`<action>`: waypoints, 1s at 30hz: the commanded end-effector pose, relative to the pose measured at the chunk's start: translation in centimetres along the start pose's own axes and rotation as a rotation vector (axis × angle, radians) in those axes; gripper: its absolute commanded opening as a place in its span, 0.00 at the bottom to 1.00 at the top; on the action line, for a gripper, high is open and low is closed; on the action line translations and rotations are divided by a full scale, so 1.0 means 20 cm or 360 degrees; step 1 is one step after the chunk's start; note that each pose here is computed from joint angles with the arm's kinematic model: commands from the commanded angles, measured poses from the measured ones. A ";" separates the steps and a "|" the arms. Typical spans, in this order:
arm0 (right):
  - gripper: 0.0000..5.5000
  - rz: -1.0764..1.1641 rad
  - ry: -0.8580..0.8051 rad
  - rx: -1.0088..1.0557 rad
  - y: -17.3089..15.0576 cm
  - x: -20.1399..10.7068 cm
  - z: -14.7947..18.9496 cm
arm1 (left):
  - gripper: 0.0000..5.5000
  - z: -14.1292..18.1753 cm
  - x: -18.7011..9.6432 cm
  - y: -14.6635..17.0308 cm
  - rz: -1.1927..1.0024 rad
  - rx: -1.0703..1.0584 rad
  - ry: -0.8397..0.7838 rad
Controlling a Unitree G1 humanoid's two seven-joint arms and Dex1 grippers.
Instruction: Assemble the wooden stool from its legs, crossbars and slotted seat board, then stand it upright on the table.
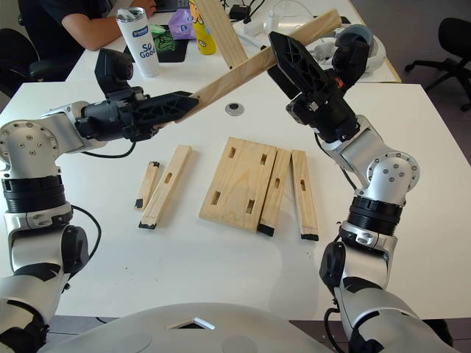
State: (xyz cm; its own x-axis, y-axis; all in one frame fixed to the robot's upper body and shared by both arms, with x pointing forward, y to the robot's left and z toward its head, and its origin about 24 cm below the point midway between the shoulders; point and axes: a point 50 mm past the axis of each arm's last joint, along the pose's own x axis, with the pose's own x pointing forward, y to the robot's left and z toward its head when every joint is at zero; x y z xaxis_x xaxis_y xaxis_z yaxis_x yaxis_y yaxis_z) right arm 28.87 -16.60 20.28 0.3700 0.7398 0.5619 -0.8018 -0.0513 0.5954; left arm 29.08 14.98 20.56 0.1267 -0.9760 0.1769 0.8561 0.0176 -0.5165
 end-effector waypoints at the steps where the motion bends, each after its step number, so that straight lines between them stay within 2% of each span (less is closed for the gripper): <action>1: 0.53 0.0031 0.0040 -0.0010 0.02 -0.01 -0.01 | 0.37 0.00 -0.01 -0.01 -0.0015 0.0005 0.0016; 6: 0.38 0.0036 0.0055 -0.0006 0.03 -0.01 -0.02 | 0.37 0.00 -0.02 -0.01 -0.0005 0.0007 0.0015; 14: 0.38 0.0039 0.0087 -0.0037 0.03 -0.01 -0.03 | 0.37 -0.01 0.00 0.03 0.0115 0.0168 -0.0006; 15: 0.38 0.0003 0.0101 -0.0065 0.02 -0.01 -0.03 | 0.44 -0.01 -0.01 0.04 0.0131 0.0152 -0.0012; 19: 0.38 -0.0168 0.0122 -0.0168 -0.04 -0.03 -0.06 | 0.54 -0.02 -0.03 0.04 0.0189 0.0124 -0.0097; 24: 0.38 -0.0278 0.0126 -0.0261 -0.08 -0.06 -0.06 | 0.69 0.00 -0.06 -0.03 0.0153 0.0107 -0.0225; 27: 0.38 -0.0359 0.0217 -0.0366 -0.06 -0.14 -0.02 | 0.70 0.00 -0.19 -0.08 0.0308 0.0179 -0.0284; 30: 0.38 -0.0372 0.0357 -0.0402 0.01 -0.24 0.04 | 0.70 -0.12 -0.28 -0.06 0.0583 0.0236 -0.0104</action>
State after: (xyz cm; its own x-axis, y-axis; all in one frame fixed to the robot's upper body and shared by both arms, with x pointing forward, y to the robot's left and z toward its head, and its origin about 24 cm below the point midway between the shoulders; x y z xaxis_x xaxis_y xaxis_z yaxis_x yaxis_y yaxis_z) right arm 28.32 -19.11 17.36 0.4993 0.8118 0.3028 -0.7860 0.2773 0.5525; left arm 26.95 19.22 20.20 0.3979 -0.8932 0.2094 0.8487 0.2717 -0.4537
